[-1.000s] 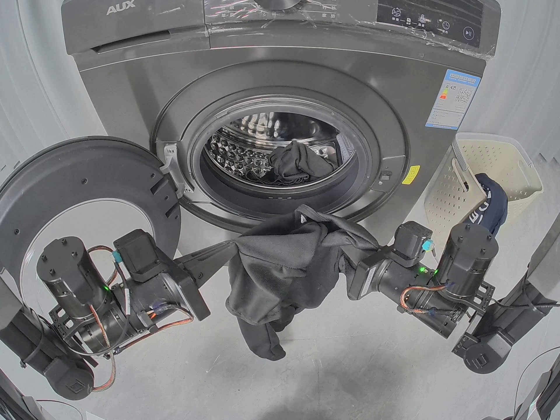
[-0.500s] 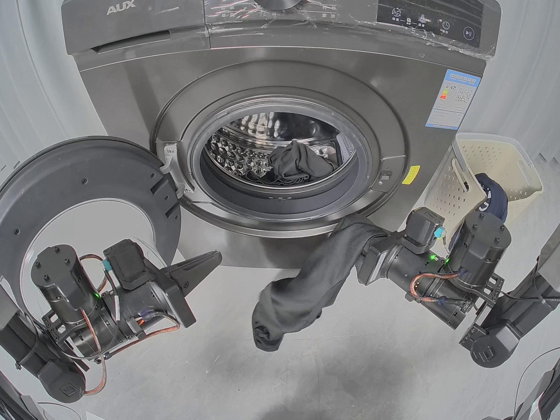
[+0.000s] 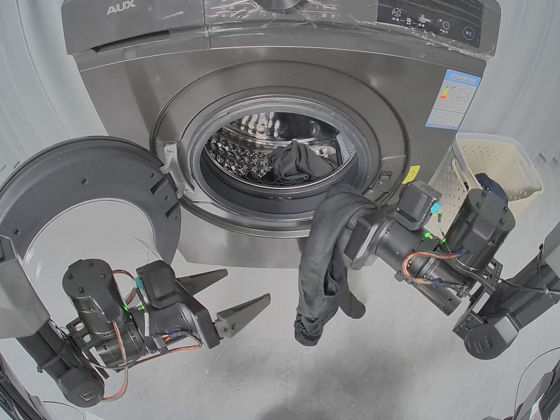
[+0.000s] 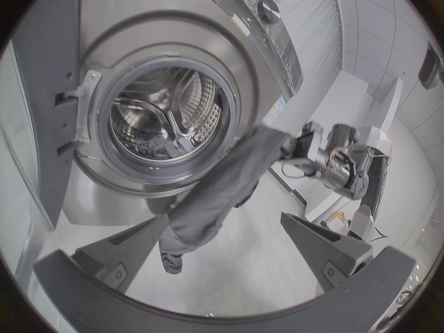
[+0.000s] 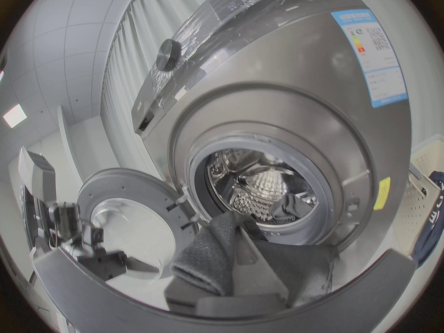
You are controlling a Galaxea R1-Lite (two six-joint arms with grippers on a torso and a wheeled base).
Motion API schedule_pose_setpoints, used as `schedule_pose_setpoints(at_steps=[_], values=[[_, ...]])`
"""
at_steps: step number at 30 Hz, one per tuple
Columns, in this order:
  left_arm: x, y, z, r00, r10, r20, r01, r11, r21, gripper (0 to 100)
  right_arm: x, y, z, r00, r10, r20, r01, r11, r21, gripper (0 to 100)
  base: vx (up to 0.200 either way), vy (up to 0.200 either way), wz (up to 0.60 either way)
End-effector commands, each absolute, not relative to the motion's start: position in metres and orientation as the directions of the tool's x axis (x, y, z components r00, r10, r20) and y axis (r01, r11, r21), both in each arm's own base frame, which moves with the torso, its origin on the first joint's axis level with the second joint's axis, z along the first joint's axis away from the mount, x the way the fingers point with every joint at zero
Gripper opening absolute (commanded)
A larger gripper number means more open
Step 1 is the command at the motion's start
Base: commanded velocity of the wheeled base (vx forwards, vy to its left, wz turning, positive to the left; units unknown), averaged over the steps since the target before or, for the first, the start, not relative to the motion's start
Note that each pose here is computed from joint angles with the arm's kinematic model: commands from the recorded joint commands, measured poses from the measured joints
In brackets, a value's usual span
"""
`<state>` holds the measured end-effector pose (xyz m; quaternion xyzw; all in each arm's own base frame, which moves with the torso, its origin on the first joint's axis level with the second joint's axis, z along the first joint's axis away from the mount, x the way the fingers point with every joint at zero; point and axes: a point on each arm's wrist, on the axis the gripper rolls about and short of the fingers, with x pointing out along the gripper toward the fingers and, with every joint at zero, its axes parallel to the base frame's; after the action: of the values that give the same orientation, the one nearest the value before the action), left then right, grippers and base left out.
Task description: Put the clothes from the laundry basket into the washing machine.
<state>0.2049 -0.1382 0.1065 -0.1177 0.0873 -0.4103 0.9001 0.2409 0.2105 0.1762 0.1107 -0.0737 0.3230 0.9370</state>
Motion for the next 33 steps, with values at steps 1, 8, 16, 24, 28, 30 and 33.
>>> schedule_pose_setpoints(at_steps=[1,8,16,24,28,30,33], values=[[0.207,-0.151,0.087,0.615,-0.777,-0.133,0.723,0.623,-0.299,100,0.251,0.22,0.185,0.773,0.585,0.244,-0.627,0.762,0.16,0,0.0,0.0,0.0],[0.216,-0.16,0.064,0.605,-0.77,-0.203,0.728,0.638,-0.252,100,0.258,0.227,0.198,0.764,0.583,0.275,-0.635,0.755,0.162,0,0.0,0.0,0.0],[0.233,-0.169,0.044,0.601,-0.762,-0.24,0.723,0.647,-0.244,100,0.25,0.24,0.205,0.728,0.619,0.296,-0.676,0.719,0.16,0,0.0,0.0,0.0],[0.24,-0.185,0.038,0.577,-0.784,-0.228,0.745,0.62,-0.245,100,0.25,0.249,0.201,0.719,0.63,0.296,-0.687,0.708,0.162,0,0.0,0.0,0.0],[0.249,-0.194,0.043,0.578,-0.795,-0.182,0.758,0.606,-0.24,100,0.252,0.248,0.2,0.722,0.627,0.291,-0.684,0.711,0.163,0,0.0,0.0,0.0],[0.255,-0.198,0.041,0.578,-0.798,-0.171,0.761,0.603,-0.238,100,0.252,0.248,0.2,0.723,0.626,0.291,-0.682,0.712,0.164,0,0.0,0.0,0.0],[0.264,-0.204,0.037,0.581,-0.798,-0.158,0.763,0.602,-0.234,100,0.251,0.248,0.199,0.724,0.627,0.288,-0.682,0.712,0.166,0,0.0,0.0,0.0]])
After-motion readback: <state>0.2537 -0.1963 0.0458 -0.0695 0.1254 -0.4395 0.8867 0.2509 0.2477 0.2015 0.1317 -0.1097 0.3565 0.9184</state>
